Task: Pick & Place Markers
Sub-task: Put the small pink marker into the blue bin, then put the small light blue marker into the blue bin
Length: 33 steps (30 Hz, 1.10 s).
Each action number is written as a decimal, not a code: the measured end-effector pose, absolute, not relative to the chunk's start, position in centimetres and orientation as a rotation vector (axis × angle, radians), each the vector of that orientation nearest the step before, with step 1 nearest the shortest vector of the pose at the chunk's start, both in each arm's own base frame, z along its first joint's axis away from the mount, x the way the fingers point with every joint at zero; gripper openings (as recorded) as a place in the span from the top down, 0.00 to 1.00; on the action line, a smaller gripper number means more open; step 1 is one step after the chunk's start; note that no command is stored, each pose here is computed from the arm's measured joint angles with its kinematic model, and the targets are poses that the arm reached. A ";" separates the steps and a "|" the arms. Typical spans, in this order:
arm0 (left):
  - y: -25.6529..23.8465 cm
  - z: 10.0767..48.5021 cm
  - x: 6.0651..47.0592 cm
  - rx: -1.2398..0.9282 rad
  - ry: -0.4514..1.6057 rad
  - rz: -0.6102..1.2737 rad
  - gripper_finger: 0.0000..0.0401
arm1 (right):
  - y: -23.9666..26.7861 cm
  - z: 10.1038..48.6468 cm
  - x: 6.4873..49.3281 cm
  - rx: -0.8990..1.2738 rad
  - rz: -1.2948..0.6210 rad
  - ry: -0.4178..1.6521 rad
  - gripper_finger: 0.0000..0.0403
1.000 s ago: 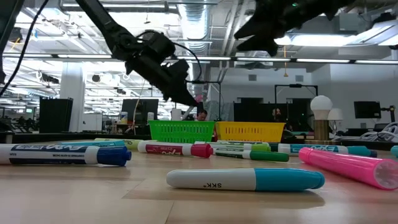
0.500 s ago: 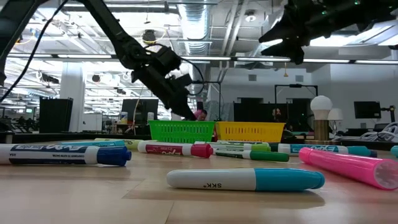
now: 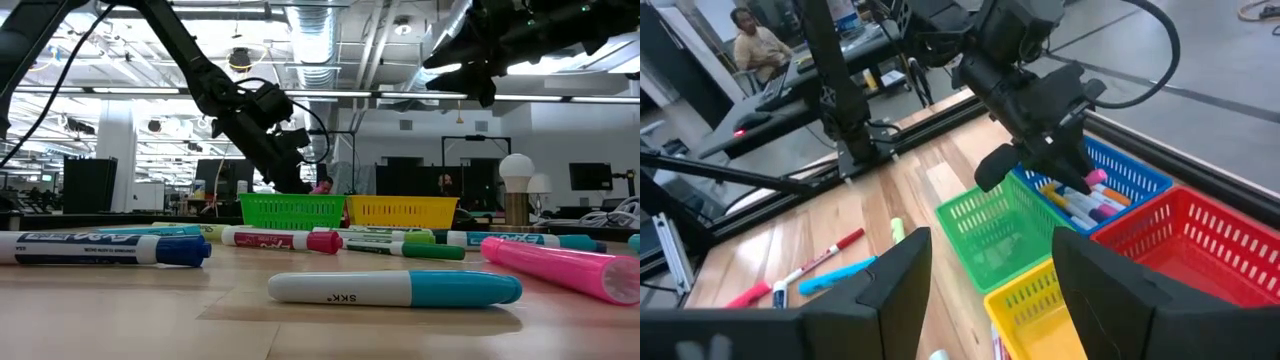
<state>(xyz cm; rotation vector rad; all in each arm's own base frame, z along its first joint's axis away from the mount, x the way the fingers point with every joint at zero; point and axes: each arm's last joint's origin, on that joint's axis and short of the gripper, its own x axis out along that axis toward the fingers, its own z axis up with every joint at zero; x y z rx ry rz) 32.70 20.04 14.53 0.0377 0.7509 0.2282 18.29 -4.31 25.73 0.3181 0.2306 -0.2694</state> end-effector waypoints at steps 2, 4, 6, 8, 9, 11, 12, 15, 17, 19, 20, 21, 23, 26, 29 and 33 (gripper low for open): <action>20.0 14.5 32.7 0.038 0.750 0.228 0.84 | -4.3 25.7 18.3 0.318 -0.269 0.231 0.51; 20.1 14.5 32.7 0.041 0.753 0.237 0.82 | -4.3 25.7 18.3 0.318 -0.269 0.231 0.51; 20.1 14.5 32.7 0.043 0.755 0.243 0.81 | -4.3 25.7 18.3 0.318 -0.268 0.231 0.51; 20.1 14.5 32.7 0.043 0.756 0.244 0.80 | -4.3 25.7 18.3 0.317 -0.268 0.231 0.51; 20.1 14.5 32.7 0.044 0.756 0.245 0.79 | -4.3 25.7 18.3 0.317 -0.268 0.231 0.51; 20.1 14.5 32.7 0.044 0.756 0.245 0.79 | -4.3 25.7 18.3 0.316 -0.268 0.231 0.51; 20.1 14.5 32.7 0.044 0.756 0.245 0.78 | -4.3 25.7 18.3 0.317 -0.268 0.231 0.51; 20.1 14.5 32.7 0.044 0.755 0.245 0.77 | -4.3 25.7 18.3 0.316 -0.268 0.231 0.51; 20.1 14.6 32.7 0.045 0.753 0.246 0.76 | -4.3 25.7 18.3 0.316 -0.268 0.232 0.51; 20.1 14.9 32.6 0.048 0.745 0.249 0.74 | -4.3 25.7 18.3 0.317 -0.268 0.232 0.51; 20.0 15.4 32.6 0.053 0.734 0.254 0.73 | -4.3 25.7 18.3 0.317 -0.268 0.232 0.51; 19.8 16.1 32.6 0.058 0.718 0.262 0.73 | -4.3 25.7 18.3 0.317 -0.268 0.232 0.51; 19.4 18.0 32.5 0.047 0.664 0.282 0.72 | -4.3 25.7 18.3 0.317 -0.268 0.232 0.51; 18.2 21.5 32.1 0.011 0.559 0.301 0.71 | -4.3 25.7 18.3 0.317 -0.267 0.232 0.51; 16.6 25.3 31.3 -0.029 0.443 0.307 0.71 | -4.3 25.7 18.3 0.317 -0.265 0.233 0.51; 13.9 29.4 29.9 -0.065 0.315 0.277 0.71 | -4.3 25.7 18.3 0.329 -0.266 0.232 0.51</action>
